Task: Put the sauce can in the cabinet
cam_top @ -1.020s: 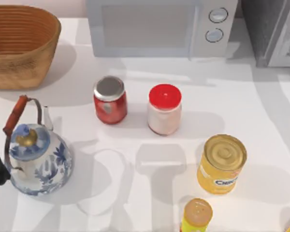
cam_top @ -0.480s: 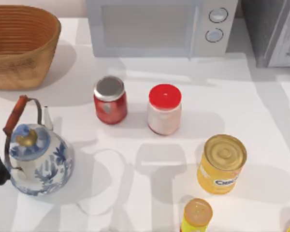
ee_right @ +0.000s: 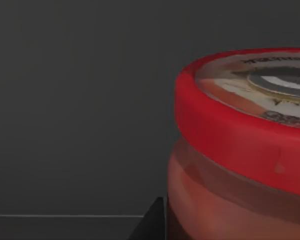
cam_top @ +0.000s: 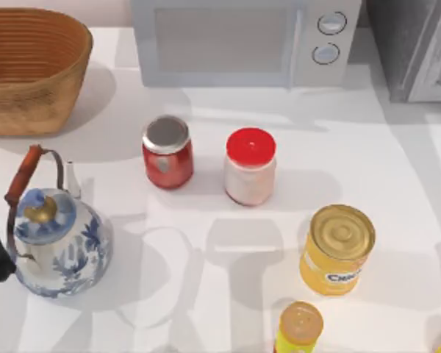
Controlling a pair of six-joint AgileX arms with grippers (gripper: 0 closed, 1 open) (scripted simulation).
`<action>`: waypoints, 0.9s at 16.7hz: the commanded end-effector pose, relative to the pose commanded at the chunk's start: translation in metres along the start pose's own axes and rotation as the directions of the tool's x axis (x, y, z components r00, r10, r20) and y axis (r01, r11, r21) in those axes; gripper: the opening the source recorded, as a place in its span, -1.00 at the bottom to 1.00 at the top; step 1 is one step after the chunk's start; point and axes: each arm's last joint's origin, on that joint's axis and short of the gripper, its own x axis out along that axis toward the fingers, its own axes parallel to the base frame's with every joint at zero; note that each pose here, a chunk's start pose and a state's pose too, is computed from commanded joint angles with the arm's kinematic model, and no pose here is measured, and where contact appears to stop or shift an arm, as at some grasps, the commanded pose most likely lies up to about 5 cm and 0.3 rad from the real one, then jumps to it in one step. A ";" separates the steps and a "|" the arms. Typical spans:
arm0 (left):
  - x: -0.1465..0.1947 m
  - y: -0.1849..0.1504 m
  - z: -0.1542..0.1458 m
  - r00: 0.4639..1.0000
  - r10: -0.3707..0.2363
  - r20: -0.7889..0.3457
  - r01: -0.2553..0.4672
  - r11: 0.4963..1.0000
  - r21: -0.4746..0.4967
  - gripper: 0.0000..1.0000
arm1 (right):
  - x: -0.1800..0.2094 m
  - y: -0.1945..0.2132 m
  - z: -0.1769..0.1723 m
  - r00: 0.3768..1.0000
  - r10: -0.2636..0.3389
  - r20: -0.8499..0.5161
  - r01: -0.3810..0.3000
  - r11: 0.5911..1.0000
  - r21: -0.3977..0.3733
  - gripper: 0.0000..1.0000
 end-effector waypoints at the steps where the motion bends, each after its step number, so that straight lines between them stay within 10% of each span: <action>1: 0.000 0.000 0.000 1.000 0.000 0.000 0.000 1.000 0.000 1.00 | 0.006 0.000 -0.001 1.000 0.002 -0.001 -0.002 1.000 -0.001 -1.00; 15: 0.000 0.000 0.000 1.000 0.000 0.000 0.000 1.000 0.000 1.00 | 0.059 -0.004 -0.017 1.000 0.003 -0.001 -0.003 1.000 -0.001 -0.85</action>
